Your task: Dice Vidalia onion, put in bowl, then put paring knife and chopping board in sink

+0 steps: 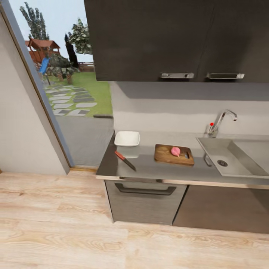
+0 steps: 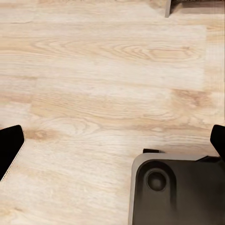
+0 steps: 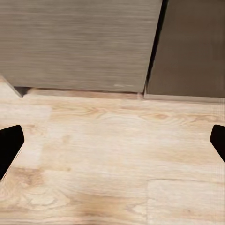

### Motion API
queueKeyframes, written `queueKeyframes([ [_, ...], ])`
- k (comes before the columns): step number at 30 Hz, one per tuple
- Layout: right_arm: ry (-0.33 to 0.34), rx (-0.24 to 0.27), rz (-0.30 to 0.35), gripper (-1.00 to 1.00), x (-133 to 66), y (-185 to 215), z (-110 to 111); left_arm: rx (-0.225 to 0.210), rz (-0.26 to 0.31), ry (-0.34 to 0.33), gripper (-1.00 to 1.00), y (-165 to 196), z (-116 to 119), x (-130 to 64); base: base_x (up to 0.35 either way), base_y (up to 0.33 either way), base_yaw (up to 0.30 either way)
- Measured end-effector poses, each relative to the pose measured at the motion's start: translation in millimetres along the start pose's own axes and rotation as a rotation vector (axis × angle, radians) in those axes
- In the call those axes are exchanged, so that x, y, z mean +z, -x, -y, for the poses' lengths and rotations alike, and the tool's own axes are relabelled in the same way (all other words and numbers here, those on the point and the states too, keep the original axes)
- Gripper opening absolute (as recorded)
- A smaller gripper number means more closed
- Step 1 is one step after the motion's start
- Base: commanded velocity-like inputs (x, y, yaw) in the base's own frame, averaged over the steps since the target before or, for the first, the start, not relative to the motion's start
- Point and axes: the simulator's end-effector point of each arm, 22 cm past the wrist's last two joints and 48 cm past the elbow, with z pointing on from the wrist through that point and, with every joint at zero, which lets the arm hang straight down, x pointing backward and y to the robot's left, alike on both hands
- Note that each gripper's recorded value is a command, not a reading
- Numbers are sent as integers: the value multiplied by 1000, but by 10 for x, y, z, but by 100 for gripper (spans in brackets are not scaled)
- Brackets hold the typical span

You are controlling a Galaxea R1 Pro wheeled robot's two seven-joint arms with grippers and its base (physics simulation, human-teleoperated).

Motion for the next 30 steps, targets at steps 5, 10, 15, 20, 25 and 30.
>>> queueKeyframes([
  [5,0,0,8,100,4,30,-2,-2,7,0,100,22,6,6,0,246,0],
  [10,0,-1,14,100,7,56,5,-5,14,-1,100,44,17,11,0,19,0],
  [15,0,-1,22,100,11,87,6,-7,21,-1,100,68,18,18,0,1,0],
  [20,0,-2,30,100,15,118,5,-9,30,0,100,95,19,26,0,0,0],
  [25,0,-2,38,100,19,149,5,-11,38,0,100,120,20,33,0,0,0],
  [30,1,-2,46,100,22,180,4,-13,43,-2,100,139,36,35,0,0,0],
])
